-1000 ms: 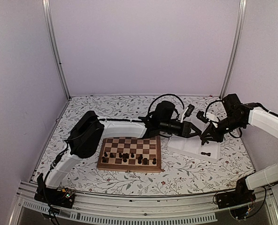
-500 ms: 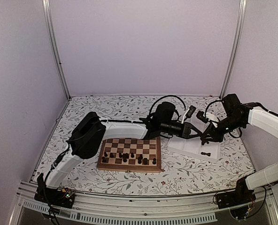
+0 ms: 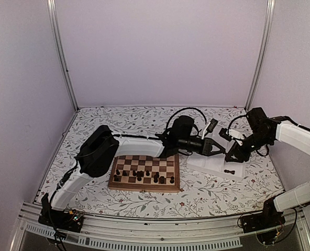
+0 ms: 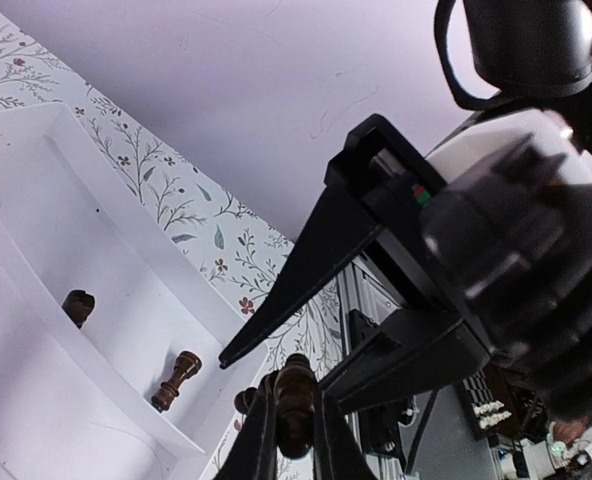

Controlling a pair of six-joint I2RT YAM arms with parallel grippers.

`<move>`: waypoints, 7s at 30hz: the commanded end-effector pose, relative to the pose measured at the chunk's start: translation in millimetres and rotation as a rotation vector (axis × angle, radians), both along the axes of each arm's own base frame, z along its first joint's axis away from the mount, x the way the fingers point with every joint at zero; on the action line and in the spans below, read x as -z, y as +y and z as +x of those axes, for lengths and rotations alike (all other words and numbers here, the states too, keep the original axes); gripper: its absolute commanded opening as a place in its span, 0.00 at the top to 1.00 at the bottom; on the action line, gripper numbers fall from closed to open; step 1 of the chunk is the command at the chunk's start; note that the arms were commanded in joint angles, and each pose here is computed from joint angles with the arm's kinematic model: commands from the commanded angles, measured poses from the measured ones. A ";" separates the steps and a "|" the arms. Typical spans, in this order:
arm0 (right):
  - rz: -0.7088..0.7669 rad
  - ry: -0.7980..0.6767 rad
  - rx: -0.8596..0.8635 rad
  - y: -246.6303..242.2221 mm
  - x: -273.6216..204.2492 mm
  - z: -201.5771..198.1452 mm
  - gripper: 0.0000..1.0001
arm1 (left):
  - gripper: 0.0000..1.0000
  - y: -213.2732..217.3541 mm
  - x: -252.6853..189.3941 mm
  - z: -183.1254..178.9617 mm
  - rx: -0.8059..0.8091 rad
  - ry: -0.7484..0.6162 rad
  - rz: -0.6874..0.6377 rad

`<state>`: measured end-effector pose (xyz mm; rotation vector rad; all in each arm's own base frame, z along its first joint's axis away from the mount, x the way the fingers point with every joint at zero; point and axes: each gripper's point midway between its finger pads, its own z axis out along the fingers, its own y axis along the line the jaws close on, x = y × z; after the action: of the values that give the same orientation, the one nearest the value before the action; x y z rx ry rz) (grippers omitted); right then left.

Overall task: Set up the chess pieces on the board
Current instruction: Pick up the chess piece from the storage box, then place the chess piece on the chessboard, then place the chess piece in the storage box, then pick up the chess piece from the storage box.

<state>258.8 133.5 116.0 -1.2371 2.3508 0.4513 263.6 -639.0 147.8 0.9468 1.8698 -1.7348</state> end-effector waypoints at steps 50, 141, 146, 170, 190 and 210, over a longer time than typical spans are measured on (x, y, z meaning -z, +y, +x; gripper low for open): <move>-0.042 -0.005 0.248 -45.9 31.9 36.8 0.93 | 1.00 290.2 -15.0 -35.5 -0.169 -0.513 0.930; 0.088 -0.010 0.202 -24.4 -15.4 38.5 0.92 | 0.57 214.4 -114.5 -19.7 -0.383 -0.729 0.461; 0.189 -0.049 0.135 -8.5 -50.2 33.8 0.92 | 0.56 179.9 -136.3 -6.4 -0.429 -0.715 0.272; -0.115 0.059 0.261 -53.7 59.3 51.3 0.73 | 0.56 144.3 -116.9 -3.8 -0.382 -0.609 0.184; -0.059 0.100 0.263 -40.2 71.7 90.2 0.82 | 0.55 153.9 -110.8 -5.5 -0.396 -0.610 0.207; 0.075 -0.189 -0.014 62.7 -100.3 77.2 1.00 | 0.49 318.6 -157.7 63.2 -0.741 -0.722 0.514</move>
<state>357.2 138.5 179.9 -1.0437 2.2818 0.2819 291.8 -384.5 320.9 0.8453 1.7264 -0.6205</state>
